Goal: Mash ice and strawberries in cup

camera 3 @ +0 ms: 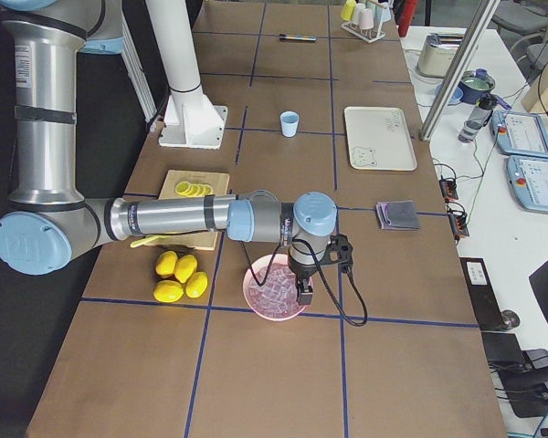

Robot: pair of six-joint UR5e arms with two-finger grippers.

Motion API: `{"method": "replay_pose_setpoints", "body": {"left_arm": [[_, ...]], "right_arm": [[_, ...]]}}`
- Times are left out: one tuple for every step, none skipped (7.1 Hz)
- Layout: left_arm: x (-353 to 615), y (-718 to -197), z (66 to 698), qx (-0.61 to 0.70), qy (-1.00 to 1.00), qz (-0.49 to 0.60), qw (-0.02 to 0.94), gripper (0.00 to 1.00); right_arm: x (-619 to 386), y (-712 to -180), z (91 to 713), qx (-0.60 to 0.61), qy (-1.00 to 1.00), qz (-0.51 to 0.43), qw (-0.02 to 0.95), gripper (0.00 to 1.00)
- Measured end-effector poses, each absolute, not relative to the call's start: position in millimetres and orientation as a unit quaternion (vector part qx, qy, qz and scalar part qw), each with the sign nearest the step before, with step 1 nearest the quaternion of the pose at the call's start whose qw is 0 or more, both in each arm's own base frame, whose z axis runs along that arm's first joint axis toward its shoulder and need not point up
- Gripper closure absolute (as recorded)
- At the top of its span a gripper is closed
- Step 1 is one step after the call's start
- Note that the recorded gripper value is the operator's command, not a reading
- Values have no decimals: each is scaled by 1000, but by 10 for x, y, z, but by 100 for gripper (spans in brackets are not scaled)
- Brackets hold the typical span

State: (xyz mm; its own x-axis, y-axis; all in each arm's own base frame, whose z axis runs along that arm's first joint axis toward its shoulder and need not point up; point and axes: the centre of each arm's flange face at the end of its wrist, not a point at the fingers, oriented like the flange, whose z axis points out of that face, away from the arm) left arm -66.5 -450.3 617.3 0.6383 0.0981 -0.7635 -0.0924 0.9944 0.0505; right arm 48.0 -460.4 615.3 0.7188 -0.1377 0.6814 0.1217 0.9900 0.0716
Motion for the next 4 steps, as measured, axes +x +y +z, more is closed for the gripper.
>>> {"method": "replay_pose_setpoints", "body": {"left_arm": [[-664,-4503,6167,4,422,53,905,0],[-664,-4504,6162,4,423,52,905,0],[-663,-4504,6159,4,423,52,905,0],[-661,-4505,6145,5,423,52,904,0]], "right_arm": [[477,-4603,6153,11,-370,-70,926,0],[471,-4603,6155,10,-374,-69,925,0],[463,-4602,6151,10,-379,-69,923,0],[460,-4599,6151,10,-381,-69,922,0]]}}
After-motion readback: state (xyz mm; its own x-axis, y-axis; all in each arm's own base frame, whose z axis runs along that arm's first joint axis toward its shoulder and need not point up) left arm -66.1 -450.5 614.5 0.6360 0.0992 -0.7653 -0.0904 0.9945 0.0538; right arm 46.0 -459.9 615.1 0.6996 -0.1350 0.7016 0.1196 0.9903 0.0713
